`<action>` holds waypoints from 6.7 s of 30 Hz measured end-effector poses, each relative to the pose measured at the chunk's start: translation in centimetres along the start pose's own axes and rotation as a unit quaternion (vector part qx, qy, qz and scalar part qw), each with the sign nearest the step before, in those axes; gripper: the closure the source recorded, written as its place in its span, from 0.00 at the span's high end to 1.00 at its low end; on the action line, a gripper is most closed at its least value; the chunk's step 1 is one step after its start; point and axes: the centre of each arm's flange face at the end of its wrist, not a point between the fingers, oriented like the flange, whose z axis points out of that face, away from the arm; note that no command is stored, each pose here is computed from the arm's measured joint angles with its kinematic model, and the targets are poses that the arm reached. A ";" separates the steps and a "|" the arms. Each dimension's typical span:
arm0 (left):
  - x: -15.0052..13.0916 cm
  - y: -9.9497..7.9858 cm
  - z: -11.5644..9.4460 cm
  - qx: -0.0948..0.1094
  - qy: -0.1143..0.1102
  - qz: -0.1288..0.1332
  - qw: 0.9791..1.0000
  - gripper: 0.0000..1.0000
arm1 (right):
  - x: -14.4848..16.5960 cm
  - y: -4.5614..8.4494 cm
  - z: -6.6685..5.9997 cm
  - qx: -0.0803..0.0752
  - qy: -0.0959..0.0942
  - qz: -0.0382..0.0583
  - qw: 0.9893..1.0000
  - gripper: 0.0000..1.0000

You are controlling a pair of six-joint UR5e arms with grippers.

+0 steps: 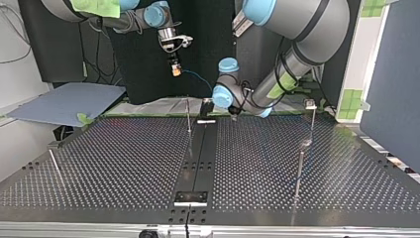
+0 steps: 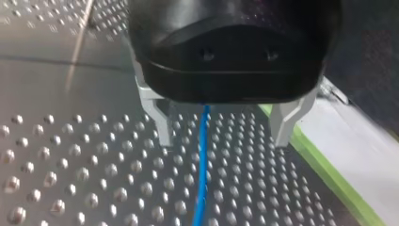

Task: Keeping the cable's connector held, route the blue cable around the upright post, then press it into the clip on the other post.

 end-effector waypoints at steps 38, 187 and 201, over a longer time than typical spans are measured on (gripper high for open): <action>1.6 -6.2 -2.6 0.196 0.028 -0.118 0.973 0.99 | 0.3 0.8 0.4 0.009 0.001 0.001 1.000 0.00; 2.3 -11.6 0.0 0.185 -0.111 -0.159 0.963 0.02 | 9.3 14.9 11.1 -0.083 0.018 -0.004 0.996 0.00; 2.3 -11.1 0.7 0.200 -0.116 -0.155 0.960 0.02 | 9.7 16.5 11.5 -0.097 0.025 -0.007 0.995 0.00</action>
